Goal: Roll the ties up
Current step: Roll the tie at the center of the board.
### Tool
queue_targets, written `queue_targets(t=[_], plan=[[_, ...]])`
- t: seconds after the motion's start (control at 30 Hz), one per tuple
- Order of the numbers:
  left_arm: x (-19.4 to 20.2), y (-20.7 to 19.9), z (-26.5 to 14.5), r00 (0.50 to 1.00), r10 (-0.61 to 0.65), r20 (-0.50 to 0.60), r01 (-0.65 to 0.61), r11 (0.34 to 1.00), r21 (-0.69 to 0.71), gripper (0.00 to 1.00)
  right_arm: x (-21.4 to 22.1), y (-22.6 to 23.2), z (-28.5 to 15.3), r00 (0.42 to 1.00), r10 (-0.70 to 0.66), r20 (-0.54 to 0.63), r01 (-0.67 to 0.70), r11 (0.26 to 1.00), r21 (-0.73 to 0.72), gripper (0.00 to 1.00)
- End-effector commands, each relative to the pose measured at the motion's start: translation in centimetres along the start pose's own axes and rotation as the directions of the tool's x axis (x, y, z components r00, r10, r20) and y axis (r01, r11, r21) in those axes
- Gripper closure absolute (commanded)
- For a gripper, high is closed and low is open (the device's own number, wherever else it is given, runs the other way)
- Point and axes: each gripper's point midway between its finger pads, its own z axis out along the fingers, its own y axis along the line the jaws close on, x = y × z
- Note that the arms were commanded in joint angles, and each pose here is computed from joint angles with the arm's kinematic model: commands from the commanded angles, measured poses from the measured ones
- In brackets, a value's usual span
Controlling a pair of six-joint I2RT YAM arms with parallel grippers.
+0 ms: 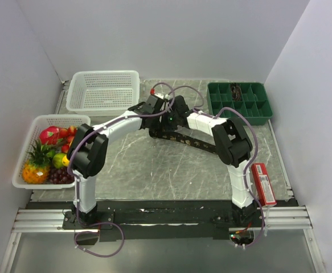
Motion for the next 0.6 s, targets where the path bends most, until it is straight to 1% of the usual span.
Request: queue_targets(t=[0.0,0.07,0.1,0.17,0.2,0.27,0.3,0.37,0.43,0.53,0.57], plan=[[-0.6,-0.1,-0.6,0.998,0.066,0.011,-0.064,0.992,-0.105,0.94,-1.3,0.2,-2.6,0.998,-0.033,0.046,0.031,0.998,0.048,1.00],[-0.4,-0.8,-0.4,0.998,0.070,0.010,-0.068,0.994,-0.091,0.93,-1.2,-0.3,-3.2,0.998,-0.028,0.050,0.024,0.998,0.065,1.00],[-0.3,-0.9,-0.2,0.998,0.070,0.008,-0.069,0.994,-0.090,0.93,-0.7,-1.0,-3.4,0.999,-0.014,0.047,0.010,0.997,0.081,1.00],[-0.4,-1.6,-0.2,0.998,0.068,0.018,-0.067,0.995,-0.072,0.92,-1.4,-1.9,-4.5,0.997,0.009,0.077,-0.016,0.996,0.087,1.00],[-0.4,-2.0,-0.3,0.997,0.068,0.021,-0.067,0.996,-0.053,0.91,-0.7,-2.5,-4.6,0.997,0.038,0.071,-0.044,0.995,0.085,1.00],[-0.4,-2.7,-0.2,0.998,0.060,0.031,-0.059,0.998,-0.016,0.86,-1.9,-3.0,-5.9,0.992,0.063,0.113,-0.069,0.996,0.048,1.00],[-0.2,-3.2,-0.1,0.998,0.060,0.027,-0.060,0.998,0.014,0.82,-1.3,-3.5,-6.2,0.991,0.075,0.107,-0.080,0.996,0.047,1.00],[-0.3,-3.8,0.0,0.998,0.053,0.028,-0.054,0.998,0.037,0.70,-2.1,-3.6,-7.4,0.988,0.073,0.134,-0.078,0.997,0.029,1.00],[-0.1,-4.3,0.1,0.998,0.051,0.022,-0.053,0.997,0.064,0.62,-2.4,-3.4,-8.2,0.986,0.071,0.148,-0.073,0.997,0.013,1.00],[-0.1,-5.2,-0.2,0.999,0.038,0.034,-0.042,0.992,0.121,0.56,-2.8,-3.2,-8.8,0.985,0.067,0.161,-0.069,0.998,0.003,1.00],[-0.3,-5.3,-0.3,0.999,0.033,0.044,-0.038,0.991,0.129,0.55,-2.9,-2.9,-8.9,0.984,0.067,0.165,-0.067,0.998,-0.008,1.00]])
